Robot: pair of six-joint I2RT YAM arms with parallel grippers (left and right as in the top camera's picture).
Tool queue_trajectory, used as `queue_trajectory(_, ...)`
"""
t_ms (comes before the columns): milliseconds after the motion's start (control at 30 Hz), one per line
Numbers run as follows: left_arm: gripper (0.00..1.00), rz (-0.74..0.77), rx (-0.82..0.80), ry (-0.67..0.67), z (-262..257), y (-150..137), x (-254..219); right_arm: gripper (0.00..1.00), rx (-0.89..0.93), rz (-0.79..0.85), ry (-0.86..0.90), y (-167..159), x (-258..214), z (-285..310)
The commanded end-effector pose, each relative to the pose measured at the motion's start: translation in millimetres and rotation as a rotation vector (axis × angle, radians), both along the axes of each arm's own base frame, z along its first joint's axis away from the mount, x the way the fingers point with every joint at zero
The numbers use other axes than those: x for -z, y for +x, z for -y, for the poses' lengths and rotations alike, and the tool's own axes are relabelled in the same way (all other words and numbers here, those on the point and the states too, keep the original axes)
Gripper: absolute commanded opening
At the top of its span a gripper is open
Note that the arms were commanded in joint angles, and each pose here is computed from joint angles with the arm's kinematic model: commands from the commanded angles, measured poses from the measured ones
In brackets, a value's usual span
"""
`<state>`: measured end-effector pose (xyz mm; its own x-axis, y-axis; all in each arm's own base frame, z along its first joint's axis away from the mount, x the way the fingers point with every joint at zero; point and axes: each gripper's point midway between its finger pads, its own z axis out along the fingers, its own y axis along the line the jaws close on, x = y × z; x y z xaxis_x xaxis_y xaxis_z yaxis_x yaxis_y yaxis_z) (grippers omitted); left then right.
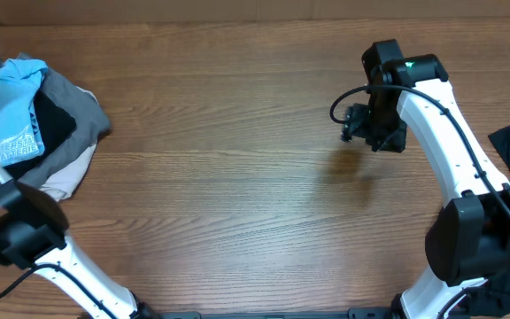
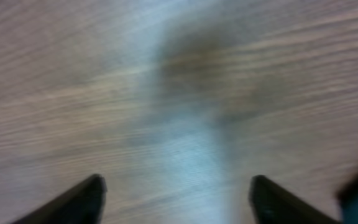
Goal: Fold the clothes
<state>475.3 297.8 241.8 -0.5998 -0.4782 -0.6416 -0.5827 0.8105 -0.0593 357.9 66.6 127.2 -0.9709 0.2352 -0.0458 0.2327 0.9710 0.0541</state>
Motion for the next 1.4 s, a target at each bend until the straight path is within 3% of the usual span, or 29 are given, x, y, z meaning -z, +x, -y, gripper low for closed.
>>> queue_trajectory(0, 1.0, 0.019, 0.281, 0.029, 107, 37, -27, 1.0, -0.007, 0.099, 0.122, 21, -14, -21)
queue_trajectory(100, 1.0, -0.052, 0.449, 0.017, 184, 46, -16, 1.0, -0.021, 0.207, 0.187, 47, -22, -34)
queue_trajectory(167, 1.0, -0.136, 0.545, -0.022, 240, 36, -3, 1.0, -0.066, 0.265, 0.193, 59, -30, -36)
queue_trajectory(267, 1.0, -0.318, 0.616, -0.093, 291, -2, 19, 1.0, -0.114, 0.288, 0.192, 59, -46, -37)
queue_trajectory(300, 1.0, -0.431, 0.644, -0.127, 307, -29, 27, 1.0, -0.105, 0.298, 0.176, 57, -59, -32)
queue_trajectory(400, 1.0, -0.57, 0.662, -0.157, 318, -63, 34, 1.0, -0.096, 0.355, 0.181, 53, -86, -26)
queue_trajectory(533, 1.0, -0.569, 0.618, -0.189, 320, -68, 32, 1.0, -0.063, 0.433, 0.14, 30, -127, -5)
queue_trajectory(567, 1.0, -0.566, 0.615, -0.199, 321, -76, 27, 1.0, -0.04, 0.449, 0.077, 10, -143, 10)
queue_trajectory(733, 0.99, -0.623, 0.556, -0.181, 311, -141, 17, 1.0, -0.028, 0.533, 0.057, -37, -171, 21)
queue_trajectory(867, 0.99, -0.409, 0.515, -0.101, 302, -163, -5, 1.0, -0.027, 0.733, 0.079, -69, -186, 25)
queue_trajectory(967, 0.99, -0.177, 0.554, -0.027, 302, -173, -30, 1.0, 0.011, 0.873, 0.025, -101, -176, 42)
queue_trajectory(1067, 1.0, 0.147, 0.529, 0.092, 294, -198, -64, 1.0, 0.081, 0.969, -0.074, -135, -153, 67)
queue_trajectory(1233, 1.0, 0.369, 0.472, 0.179, 283, -230, -95, 1.0, 0.086, 0.906, -0.106, -160, -118, 75)
queue_trajectory(1367, 1.0, 0.352, 0.473, 0.176, 283, -257, -91, 1.0, 0.069, 0.757, -0.128, -183, -89, 77)
